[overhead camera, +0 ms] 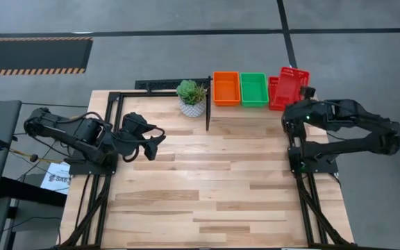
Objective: Stack baskets on shelf by color
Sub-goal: Stack the red bin on the red bin on the shelf
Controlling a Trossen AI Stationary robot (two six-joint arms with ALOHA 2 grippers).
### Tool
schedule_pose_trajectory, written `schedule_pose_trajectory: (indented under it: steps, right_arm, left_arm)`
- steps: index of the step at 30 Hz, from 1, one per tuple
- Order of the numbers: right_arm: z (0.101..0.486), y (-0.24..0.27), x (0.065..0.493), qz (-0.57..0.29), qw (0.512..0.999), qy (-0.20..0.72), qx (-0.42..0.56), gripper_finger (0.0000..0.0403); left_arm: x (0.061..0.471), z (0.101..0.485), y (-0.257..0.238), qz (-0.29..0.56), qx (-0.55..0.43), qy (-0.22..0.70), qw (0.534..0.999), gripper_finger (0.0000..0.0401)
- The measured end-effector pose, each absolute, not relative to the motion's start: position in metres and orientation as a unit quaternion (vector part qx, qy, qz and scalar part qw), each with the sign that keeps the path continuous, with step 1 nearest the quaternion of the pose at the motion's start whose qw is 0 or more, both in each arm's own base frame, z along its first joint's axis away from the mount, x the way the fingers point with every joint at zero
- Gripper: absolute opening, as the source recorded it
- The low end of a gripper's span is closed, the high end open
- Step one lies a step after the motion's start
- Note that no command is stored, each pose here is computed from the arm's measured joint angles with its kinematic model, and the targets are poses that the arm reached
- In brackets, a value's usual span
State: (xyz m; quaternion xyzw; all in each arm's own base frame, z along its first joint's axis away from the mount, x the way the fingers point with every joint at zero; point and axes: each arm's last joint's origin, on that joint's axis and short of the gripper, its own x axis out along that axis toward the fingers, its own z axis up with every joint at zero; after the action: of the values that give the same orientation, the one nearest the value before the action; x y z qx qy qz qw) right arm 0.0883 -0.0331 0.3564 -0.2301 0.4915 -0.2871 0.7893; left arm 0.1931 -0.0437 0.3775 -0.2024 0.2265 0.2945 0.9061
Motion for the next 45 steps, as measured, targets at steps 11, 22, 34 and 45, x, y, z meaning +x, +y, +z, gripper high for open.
schedule_pose_trajectory:
  steps: [11,22,34,45]
  right_arm:
    - [0.348,-0.064,0.109,-0.226,0.780,0.547,-0.204,0.0003]
    - [0.351,-0.084,0.100,-0.210,0.795,0.534,-0.198,0.0002]
    - [0.349,-0.094,0.089,-0.207,0.785,0.552,-0.189,0.0002]
    - [0.346,-0.103,0.088,-0.187,0.788,0.561,-0.174,0.0002]
  left_arm:
    - [0.194,0.377,-0.042,0.293,-0.207,0.230,0.905,0.0274]
    - [0.194,0.377,-0.042,0.293,-0.207,0.230,0.905,0.0274]
    - [0.194,0.377,-0.042,0.292,-0.201,0.231,0.906,0.0274]
    - [0.194,0.377,-0.042,0.295,-0.200,0.230,0.906,0.0274]
